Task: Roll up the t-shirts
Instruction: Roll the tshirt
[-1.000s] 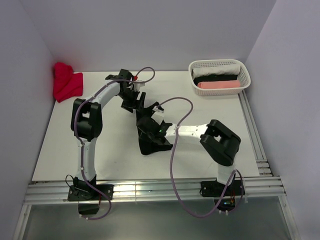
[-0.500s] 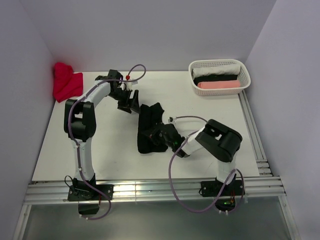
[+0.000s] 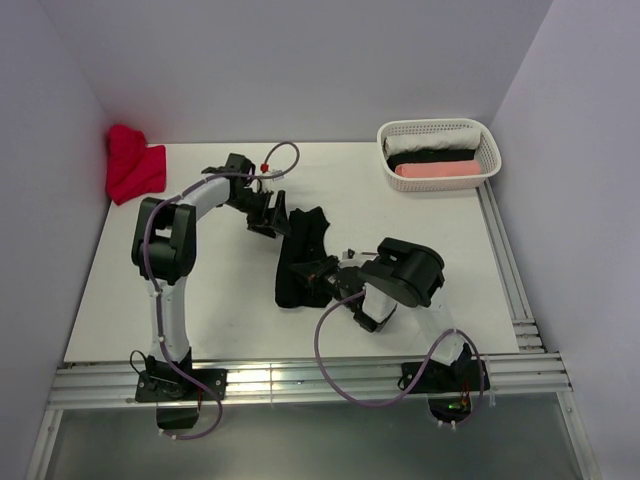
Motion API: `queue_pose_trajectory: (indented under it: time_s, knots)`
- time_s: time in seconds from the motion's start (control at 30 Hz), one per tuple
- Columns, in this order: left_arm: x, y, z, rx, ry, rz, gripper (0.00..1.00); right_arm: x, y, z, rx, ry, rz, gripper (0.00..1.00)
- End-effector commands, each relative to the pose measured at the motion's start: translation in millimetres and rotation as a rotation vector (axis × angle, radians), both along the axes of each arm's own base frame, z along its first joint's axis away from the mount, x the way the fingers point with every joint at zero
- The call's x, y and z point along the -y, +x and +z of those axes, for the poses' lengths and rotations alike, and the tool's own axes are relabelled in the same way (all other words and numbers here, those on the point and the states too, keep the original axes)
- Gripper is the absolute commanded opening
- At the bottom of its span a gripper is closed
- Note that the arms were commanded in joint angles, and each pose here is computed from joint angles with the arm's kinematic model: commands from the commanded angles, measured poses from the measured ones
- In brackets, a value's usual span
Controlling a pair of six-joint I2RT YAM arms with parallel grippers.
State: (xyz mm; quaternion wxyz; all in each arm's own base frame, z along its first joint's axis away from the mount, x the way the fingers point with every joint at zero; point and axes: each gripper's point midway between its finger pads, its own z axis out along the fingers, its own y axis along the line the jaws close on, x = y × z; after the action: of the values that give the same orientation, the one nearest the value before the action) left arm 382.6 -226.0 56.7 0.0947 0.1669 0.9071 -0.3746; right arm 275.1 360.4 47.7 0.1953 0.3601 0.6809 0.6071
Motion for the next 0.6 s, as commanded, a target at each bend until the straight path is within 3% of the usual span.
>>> queue_pose_trajectory:
  time_s: [0.0,0.3,0.43,0.53,0.57]
  knots:
    - [14,2,19,0.072,-0.05,-0.02,0.8,-1,-2,-6,-0.069,0.056,0.02,0.07]
    - [11,12,-4,0.134,0.12,0.013,0.77,7,15,-13,-0.091,-0.034,0.022,0.09]
    - [7,22,-16,0.153,0.286,0.066,0.68,11,22,-17,-0.07,-0.198,0.025,0.23]
    - [5,24,-24,0.163,0.381,0.075,0.63,26,20,-34,-0.131,-0.452,0.022,0.36]
    - [4,25,-25,0.166,0.4,0.075,0.62,30,26,-20,-0.102,-0.496,-0.016,0.39]
